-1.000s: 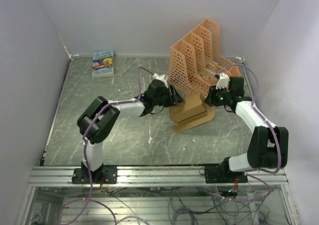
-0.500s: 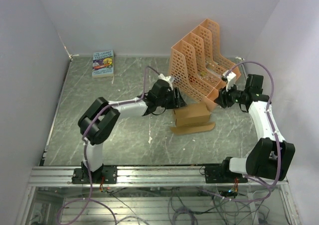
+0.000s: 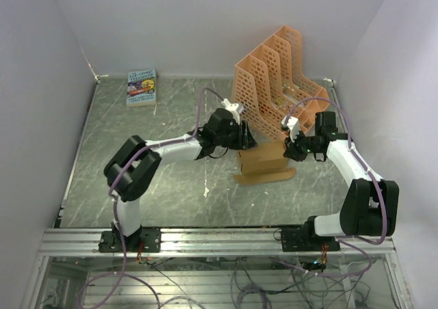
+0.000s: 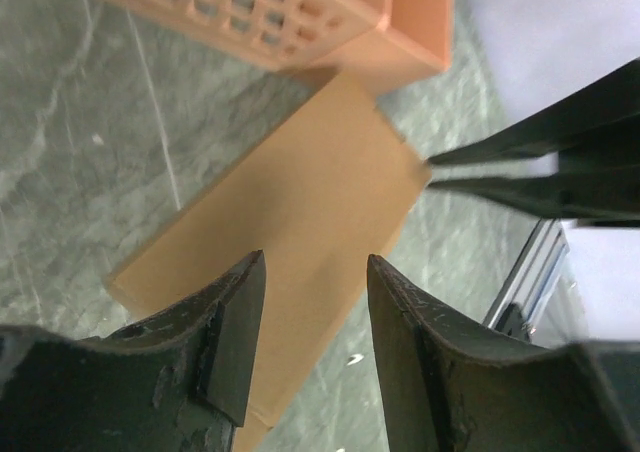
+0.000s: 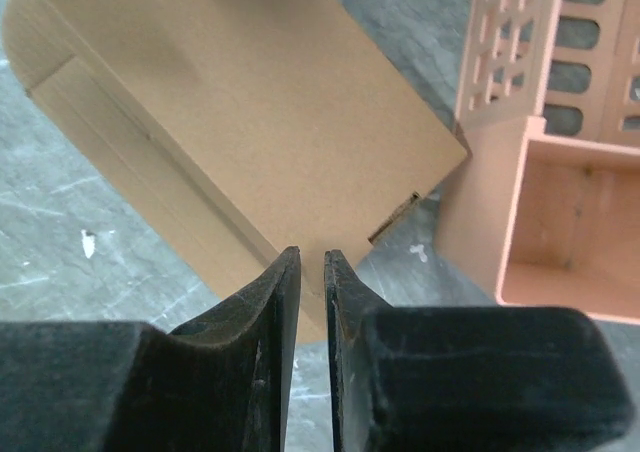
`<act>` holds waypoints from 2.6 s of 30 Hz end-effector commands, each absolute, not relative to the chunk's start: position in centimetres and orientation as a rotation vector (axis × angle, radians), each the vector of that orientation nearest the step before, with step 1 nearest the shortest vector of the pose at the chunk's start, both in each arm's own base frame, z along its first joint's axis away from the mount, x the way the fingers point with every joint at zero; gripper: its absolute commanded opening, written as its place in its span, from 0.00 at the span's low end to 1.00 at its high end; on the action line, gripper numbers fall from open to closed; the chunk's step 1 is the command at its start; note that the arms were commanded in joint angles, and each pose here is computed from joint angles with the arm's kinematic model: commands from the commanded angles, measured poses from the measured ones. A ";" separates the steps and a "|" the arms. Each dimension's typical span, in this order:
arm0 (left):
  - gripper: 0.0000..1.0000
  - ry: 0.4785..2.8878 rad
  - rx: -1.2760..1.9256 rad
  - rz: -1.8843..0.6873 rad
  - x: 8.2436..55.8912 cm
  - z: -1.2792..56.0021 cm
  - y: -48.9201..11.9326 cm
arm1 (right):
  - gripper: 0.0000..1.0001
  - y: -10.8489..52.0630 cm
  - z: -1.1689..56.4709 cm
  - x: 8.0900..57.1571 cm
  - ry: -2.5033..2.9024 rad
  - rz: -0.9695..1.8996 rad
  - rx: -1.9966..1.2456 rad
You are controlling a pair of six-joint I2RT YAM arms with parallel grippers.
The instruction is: Fold the paper box
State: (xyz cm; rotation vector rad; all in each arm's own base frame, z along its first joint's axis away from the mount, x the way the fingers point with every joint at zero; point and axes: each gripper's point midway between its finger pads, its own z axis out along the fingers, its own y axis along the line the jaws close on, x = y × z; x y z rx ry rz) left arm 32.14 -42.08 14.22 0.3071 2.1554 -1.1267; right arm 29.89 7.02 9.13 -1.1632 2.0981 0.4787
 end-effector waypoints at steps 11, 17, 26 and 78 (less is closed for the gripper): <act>0.52 2.360 0.480 -1.098 28.2 6.6 -42.7 | 0.17 5.5 7.6 30.0 2.218 0.458 -1.093; 0.52 2.311 0.436 -1.059 28.5 8.7 -41.5 | 0.18 2.8 8.8 30.9 2.228 0.300 -1.048; 0.52 2.326 0.398 -0.980 28.5 9.3 -39.8 | 0.15 4.6 5.4 30.2 2.259 0.281 -1.132; 0.67 2.373 0.429 -0.631 30.8 9.5 -23.5 | 0.64 19.4 5.4 27.4 2.249 1.220 -0.565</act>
